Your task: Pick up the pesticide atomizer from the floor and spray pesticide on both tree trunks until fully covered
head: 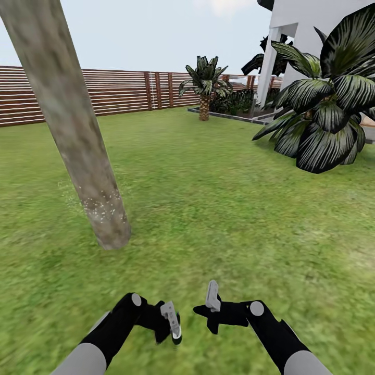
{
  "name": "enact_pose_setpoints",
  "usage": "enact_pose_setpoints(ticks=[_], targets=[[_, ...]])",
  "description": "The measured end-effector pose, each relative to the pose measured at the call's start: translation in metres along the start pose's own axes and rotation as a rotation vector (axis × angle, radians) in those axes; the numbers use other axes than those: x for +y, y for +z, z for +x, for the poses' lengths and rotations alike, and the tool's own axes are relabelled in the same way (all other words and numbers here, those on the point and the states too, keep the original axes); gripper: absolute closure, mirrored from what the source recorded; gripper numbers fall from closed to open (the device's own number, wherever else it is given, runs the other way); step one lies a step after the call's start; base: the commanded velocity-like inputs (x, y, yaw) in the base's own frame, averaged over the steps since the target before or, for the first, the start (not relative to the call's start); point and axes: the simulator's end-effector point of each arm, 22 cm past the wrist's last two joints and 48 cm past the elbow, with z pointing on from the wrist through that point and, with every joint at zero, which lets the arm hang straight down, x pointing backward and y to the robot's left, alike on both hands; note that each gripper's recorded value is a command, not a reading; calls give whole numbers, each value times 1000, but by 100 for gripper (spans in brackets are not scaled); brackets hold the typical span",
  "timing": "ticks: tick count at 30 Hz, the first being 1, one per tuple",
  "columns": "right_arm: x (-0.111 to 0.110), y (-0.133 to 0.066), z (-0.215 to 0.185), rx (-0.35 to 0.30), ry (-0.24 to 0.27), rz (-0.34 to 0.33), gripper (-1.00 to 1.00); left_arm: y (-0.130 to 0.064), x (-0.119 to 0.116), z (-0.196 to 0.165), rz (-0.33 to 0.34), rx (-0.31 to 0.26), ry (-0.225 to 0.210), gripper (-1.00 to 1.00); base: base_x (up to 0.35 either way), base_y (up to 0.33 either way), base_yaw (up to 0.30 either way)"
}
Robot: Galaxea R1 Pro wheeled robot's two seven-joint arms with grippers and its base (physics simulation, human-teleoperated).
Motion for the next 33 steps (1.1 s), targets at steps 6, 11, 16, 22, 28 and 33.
enact_pose_setpoints(ticks=[6, 11, 16, 22, 28, 33], targets=[[0, 0, 0, 0, 0, 0, 100, 5, -4, -8, -6, 5, 26, 100, 0, 0, 0], [0, 0, 0, 0, 0, 0, 100, 11, -6, -14, -22, 16, 60, 100, 0, 0, 0], [0, 0, 0, 0, -1, 0, 100, 15, -10, -24, -20, 3, 63, 100, 0, 0, 0], [0, 0, 0, 0, 0, 0, 100, 16, -12, -28, -18, -1, 67, 100, 0, 0, 0], [0, 0, 0, 0, 0, 0, 100, 13, -8, -36, -31, -15, 74, 100, 0, 0, 0], [-3, 0, -6, -9, -13, 5, 100, 11, -6, -39, -36, -20, 79, 100, 0, 0, 0]])
